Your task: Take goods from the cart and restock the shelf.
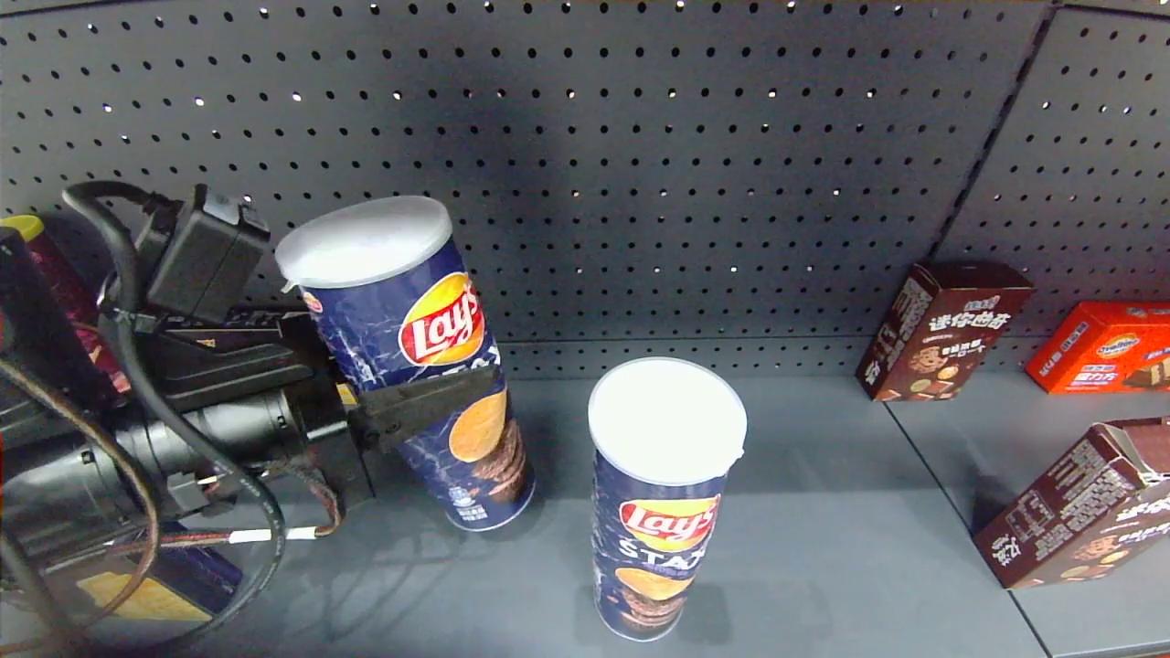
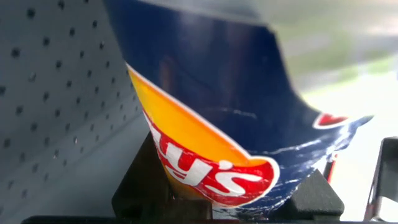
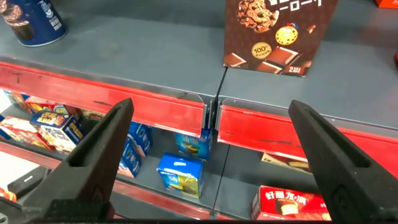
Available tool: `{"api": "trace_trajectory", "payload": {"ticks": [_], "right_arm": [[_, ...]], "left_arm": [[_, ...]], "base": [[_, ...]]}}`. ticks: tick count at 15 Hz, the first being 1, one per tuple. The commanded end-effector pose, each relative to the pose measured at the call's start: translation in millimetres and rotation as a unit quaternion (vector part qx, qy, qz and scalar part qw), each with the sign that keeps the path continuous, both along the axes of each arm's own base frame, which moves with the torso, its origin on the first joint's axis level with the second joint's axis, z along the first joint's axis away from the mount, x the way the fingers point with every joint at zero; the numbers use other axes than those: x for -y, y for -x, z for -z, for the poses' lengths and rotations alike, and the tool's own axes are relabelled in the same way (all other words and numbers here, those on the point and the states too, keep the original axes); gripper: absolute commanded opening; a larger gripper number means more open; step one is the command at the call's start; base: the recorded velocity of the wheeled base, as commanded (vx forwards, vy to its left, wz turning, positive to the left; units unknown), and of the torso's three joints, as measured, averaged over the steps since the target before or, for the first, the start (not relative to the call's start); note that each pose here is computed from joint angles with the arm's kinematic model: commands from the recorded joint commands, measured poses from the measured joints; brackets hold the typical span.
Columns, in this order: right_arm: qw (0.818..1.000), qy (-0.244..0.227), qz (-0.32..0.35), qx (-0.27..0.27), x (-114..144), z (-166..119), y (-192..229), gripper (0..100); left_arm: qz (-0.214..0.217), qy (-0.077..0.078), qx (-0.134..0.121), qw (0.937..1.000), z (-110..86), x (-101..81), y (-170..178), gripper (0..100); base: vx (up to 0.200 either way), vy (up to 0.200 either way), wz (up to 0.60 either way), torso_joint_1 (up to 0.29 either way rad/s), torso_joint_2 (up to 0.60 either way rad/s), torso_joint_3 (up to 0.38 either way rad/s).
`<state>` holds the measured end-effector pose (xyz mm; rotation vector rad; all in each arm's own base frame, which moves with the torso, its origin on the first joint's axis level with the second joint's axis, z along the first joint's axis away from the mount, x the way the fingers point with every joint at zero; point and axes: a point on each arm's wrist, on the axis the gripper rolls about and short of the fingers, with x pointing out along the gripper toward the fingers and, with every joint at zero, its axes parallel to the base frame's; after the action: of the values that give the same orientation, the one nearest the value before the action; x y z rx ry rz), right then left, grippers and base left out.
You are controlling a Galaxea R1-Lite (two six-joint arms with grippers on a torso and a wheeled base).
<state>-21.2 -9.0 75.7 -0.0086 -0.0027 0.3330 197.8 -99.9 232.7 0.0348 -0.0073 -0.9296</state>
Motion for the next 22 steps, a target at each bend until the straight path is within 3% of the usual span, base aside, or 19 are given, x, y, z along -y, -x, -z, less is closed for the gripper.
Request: {"api": "trace_trajectory", "payload": {"ticks": [1,4,8,10,12,15,22], "right_arm": [[1.000,0.000,0.000,-0.001,0.0,0.0,-0.1,100],[1.000,0.000,0.000,-0.001,0.0,0.0,-0.1,100],[1.000,0.000,0.000,0.000,0.0,-0.4,0.0,100],[1.000,0.000,0.000,0.000,0.0,-0.4,0.0,100],[1.000,0.000,0.000,-0.001,0.0,0.0,-0.1,100],[1.000,0.000,0.000,-0.001,0.0,0.0,-0.1,100],[1.000,0.000,0.000,-0.001,0.0,0.0,-0.1,100]], "left_arm": [[-0.007,-0.002,-0.002,1.0000,-0.4,4.6,-15.5,0],[-0.043,-0.010,-0.020,0.9988,9.5,-3.7,-27.9,0],[-0.067,-0.005,-0.004,0.9978,-0.5,-8.9,-52.0,0],[-0.060,-0.004,0.005,0.9981,-4.4,-2.8,-63.8,0],[-0.035,-0.013,0.017,0.9991,-4.9,9.5,-65.5,0],[-0.014,-0.019,0.012,0.9996,-0.4,22.2,-66.4,0],[0.010,-0.015,0.022,0.9996,-6.5,40.9,-71.3,0]], "base": [[0.000,0.000,0.00,0.000,0.00,0.000],[0.000,0.000,0.00,0.000,0.00,0.000],[0.000,0.000,0.00,0.000,0.00,0.000],[0.000,0.000,0.00,0.000,0.00,0.000],[0.000,0.000,0.00,0.000,0.00,0.000],[0.000,0.000,0.00,0.000,0.00,0.000],[0.000,0.000,0.00,0.000,0.00,0.000]]}}
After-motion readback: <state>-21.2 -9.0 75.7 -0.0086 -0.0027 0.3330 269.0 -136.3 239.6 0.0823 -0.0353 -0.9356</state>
